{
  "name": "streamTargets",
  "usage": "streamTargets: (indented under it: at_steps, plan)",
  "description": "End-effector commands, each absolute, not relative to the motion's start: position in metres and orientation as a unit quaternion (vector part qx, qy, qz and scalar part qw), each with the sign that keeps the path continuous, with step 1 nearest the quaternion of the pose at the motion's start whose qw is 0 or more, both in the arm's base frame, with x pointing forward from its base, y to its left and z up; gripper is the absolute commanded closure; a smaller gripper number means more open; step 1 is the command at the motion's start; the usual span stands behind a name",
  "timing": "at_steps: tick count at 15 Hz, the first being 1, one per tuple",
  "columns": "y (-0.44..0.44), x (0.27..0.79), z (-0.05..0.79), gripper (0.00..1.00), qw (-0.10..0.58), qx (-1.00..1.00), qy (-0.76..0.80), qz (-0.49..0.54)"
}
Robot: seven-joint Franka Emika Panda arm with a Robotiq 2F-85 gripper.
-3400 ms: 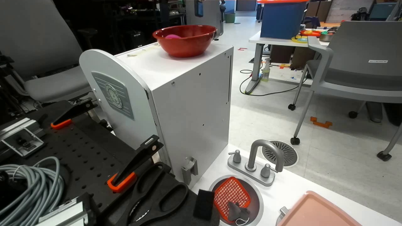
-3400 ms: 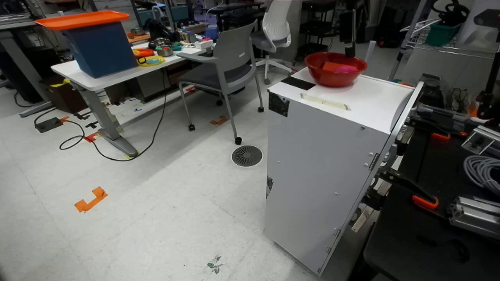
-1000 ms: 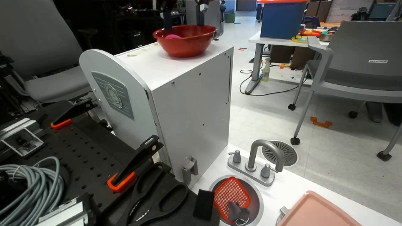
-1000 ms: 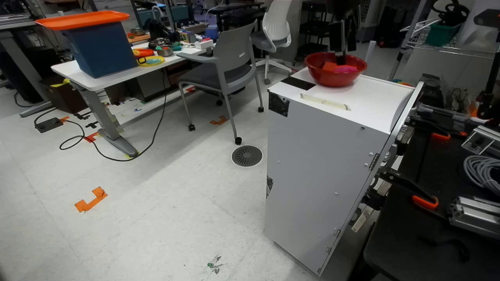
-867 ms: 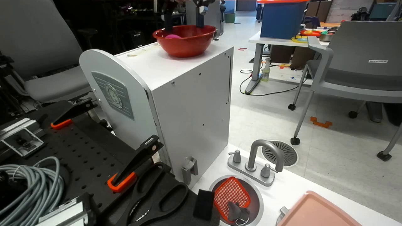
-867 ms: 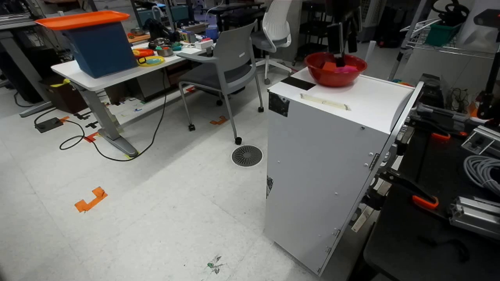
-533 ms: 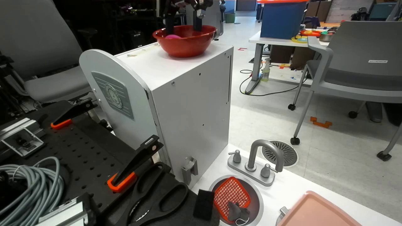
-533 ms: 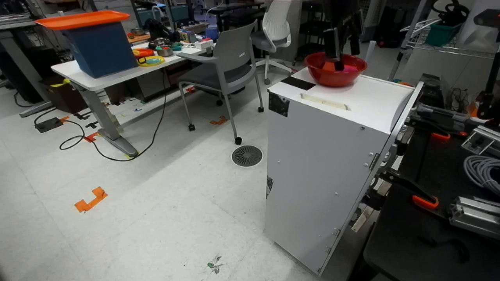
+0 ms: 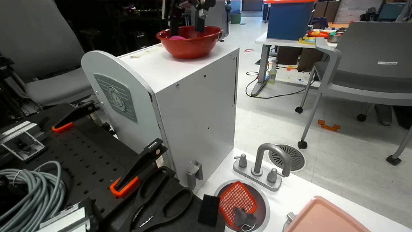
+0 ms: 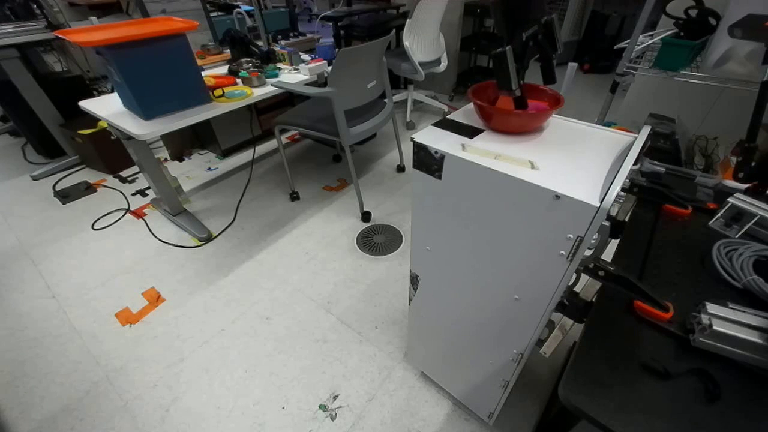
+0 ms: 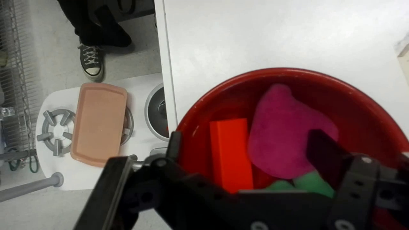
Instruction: Pick up the plush toy from the bowl and drop it in the sink
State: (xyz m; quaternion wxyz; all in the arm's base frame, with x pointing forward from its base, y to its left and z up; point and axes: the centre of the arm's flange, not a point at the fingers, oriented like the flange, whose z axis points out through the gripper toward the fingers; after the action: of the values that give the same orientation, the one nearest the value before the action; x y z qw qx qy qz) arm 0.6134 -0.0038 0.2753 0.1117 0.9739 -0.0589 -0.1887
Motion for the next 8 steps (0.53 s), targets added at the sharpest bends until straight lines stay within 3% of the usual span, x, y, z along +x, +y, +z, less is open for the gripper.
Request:
streamTargets:
  at_steps: [1, 8]
  plan:
    - [-0.0020, 0.6232, 0.2773, 0.31, 0.116, 0.970, -0.073, -0.201]
    - [-0.0029, 0.6243, 0.2796, 0.85, 0.115, 0.969, -0.075, -0.206]
